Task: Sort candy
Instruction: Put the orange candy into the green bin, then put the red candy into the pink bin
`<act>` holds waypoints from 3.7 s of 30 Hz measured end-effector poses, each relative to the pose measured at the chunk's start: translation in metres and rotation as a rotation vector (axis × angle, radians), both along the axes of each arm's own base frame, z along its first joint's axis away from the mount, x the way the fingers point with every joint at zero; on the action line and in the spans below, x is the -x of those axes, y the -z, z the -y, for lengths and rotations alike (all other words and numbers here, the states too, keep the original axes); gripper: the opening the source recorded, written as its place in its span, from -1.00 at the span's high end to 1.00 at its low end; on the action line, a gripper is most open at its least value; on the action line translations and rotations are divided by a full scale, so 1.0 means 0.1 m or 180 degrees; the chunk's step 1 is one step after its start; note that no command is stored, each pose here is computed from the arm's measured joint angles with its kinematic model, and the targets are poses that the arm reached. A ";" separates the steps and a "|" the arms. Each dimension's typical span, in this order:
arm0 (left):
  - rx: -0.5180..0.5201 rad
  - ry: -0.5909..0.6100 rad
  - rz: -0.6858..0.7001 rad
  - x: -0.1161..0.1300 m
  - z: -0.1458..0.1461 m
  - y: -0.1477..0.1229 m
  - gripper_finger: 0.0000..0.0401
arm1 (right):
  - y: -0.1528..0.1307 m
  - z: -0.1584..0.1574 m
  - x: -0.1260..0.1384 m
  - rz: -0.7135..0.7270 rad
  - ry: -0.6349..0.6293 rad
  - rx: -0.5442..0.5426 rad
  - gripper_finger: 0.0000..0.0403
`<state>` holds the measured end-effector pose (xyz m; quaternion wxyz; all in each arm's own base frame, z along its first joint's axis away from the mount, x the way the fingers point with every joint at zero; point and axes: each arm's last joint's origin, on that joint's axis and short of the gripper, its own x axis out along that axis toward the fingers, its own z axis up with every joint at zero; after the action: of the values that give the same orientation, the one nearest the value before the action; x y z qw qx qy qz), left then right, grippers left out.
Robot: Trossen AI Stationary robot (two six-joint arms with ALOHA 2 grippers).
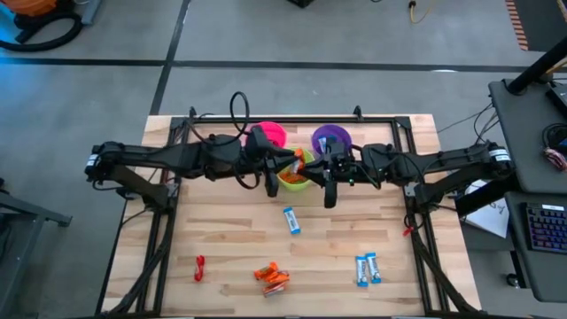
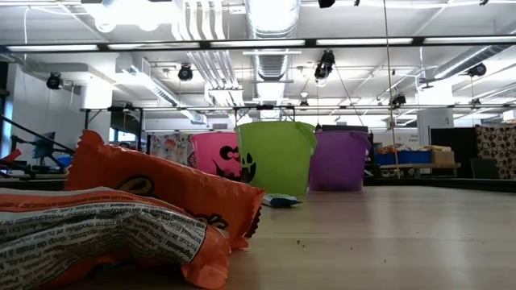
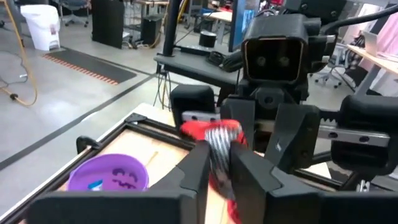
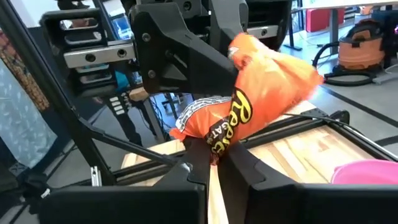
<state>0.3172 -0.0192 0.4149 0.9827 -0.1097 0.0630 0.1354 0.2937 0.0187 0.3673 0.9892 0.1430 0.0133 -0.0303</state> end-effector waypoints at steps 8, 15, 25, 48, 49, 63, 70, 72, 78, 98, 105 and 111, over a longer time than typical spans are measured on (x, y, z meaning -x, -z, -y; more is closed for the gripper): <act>0.0127 -0.0106 -0.0404 0.26 -0.08 0.00 0.41 | 0.06 0.10 0.00 -0.0601 0.0242 0.0037 0.94; 0.0607 -0.0375 -0.1454 0.70 -0.09 0.18 0.29 | 0.50 0.35 -0.10 -0.1554 0.0761 -0.0181 0.94; 0.1178 -0.1023 -0.2753 0.97 0.12 0.56 0.28 | 1.00 0.49 -0.38 -0.2081 0.1001 -0.0472 0.87; 0.2458 -0.0427 -0.3608 1.13 0.77 1.51 0.31 | 0.73 0.45 -0.14 -0.1985 0.0871 -0.0905 0.06; 0.2581 -0.0476 -0.3645 1.15 0.81 1.59 0.31 | 0.70 0.44 -0.12 -0.1961 0.0863 -0.0928 0.06; 0.3391 -0.1434 -0.4479 1.33 1.01 2.10 0.06 | 0.62 0.44 -0.06 -0.1865 0.0866 -0.0923 0.05; 0.3492 -0.1377 -0.4627 1.25 1.24 2.34 -0.05 | 0.64 0.44 -0.07 -0.1883 0.0864 -0.0930 0.05; 0.3410 -0.1405 -0.4682 1.23 1.30 2.44 -0.05 | 0.64 0.44 -0.07 -0.1884 0.0864 -0.0928 0.05; 0.3046 -0.1606 -0.4905 1.21 1.35 2.73 -0.05 | 0.64 0.44 -0.07 -0.1882 0.0867 -0.0912 0.05; 0.2929 -0.1013 -0.4787 1.12 1.38 2.54 0.89 | 0.65 0.44 -0.08 -0.1898 0.0863 -0.0891 0.05; 0.2271 -0.0708 -0.3354 1.01 0.99 1.75 0.97 | 0.52 0.44 0.01 -0.1763 0.0835 -0.0852 0.05; 0.1112 -0.1243 -0.1786 1.04 0.29 1.09 0.97 | 0.46 0.44 0.06 -0.1695 0.0824 -0.0830 0.05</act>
<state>0.2136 -0.0480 0.3064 0.8495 -0.2441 0.3295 0.3321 0.2877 -0.0249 0.3210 0.9122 0.2562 0.2571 -0.1902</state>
